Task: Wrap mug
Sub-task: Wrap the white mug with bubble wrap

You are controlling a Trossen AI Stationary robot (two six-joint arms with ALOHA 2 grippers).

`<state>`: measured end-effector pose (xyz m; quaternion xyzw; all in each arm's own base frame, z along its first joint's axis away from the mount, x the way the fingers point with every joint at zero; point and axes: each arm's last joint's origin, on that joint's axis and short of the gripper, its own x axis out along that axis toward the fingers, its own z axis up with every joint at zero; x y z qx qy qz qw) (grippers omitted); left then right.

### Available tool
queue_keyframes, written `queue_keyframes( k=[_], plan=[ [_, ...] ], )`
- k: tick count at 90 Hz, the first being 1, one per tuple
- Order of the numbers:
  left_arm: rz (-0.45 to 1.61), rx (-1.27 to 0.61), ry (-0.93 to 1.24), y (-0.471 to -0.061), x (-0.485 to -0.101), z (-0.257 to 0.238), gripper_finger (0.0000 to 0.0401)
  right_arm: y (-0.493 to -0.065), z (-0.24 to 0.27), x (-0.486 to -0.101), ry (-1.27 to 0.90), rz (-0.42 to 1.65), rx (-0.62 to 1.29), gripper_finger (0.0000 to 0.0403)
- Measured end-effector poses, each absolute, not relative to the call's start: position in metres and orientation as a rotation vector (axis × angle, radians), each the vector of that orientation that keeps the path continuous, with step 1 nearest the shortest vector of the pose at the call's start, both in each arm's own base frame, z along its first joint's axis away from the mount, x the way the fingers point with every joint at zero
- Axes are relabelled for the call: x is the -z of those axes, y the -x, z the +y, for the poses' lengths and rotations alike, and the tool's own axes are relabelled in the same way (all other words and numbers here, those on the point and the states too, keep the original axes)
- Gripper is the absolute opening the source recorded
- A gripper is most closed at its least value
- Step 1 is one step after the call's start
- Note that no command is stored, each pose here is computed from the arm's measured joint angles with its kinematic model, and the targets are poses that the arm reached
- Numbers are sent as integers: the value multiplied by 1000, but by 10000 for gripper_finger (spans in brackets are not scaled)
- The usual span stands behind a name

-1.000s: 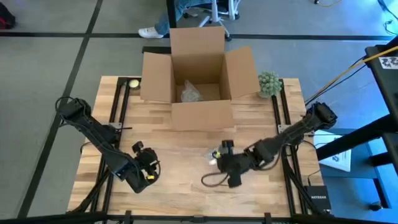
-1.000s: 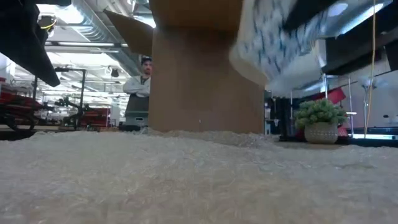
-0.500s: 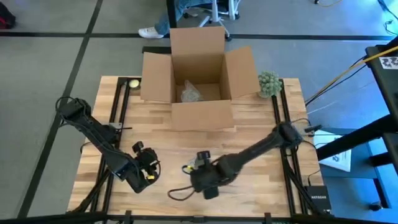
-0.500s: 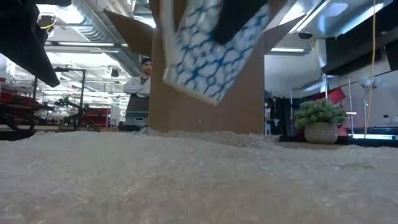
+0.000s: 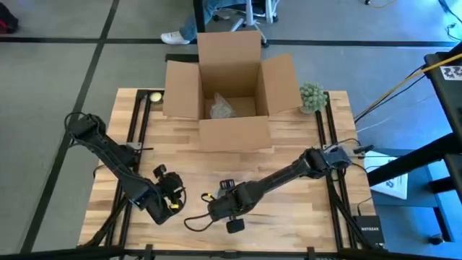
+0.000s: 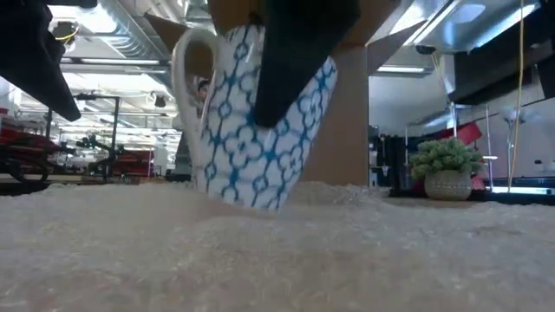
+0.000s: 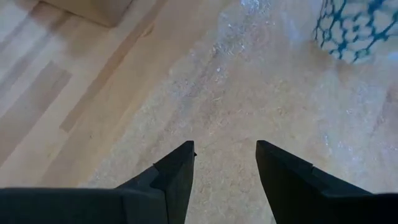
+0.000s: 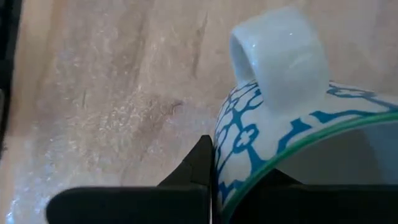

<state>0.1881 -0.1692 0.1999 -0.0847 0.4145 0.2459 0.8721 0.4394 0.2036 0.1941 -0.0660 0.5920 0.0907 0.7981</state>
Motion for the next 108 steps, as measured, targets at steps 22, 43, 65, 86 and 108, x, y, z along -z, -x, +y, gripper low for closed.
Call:
queue_keyframes(
  k=[22,43,65,86,108],
  plan=[
    [866,-514,178,-188,-200,-169,156,-442,204,-191,143,1261,-199,34],
    [868,-513,179,-188,-200,-169,156,-445,206,-192,122,1223,-199,104],
    [869,-513,179,-188,-200,-169,156,-443,201,-204,109,1239,-194,191],
    [869,-512,180,-188,-200,-169,156,-438,198,-252,82,1243,-196,225],
    [891,-505,188,-188,-199,-170,156,-408,201,-277,84,1353,-152,227]
  ],
)
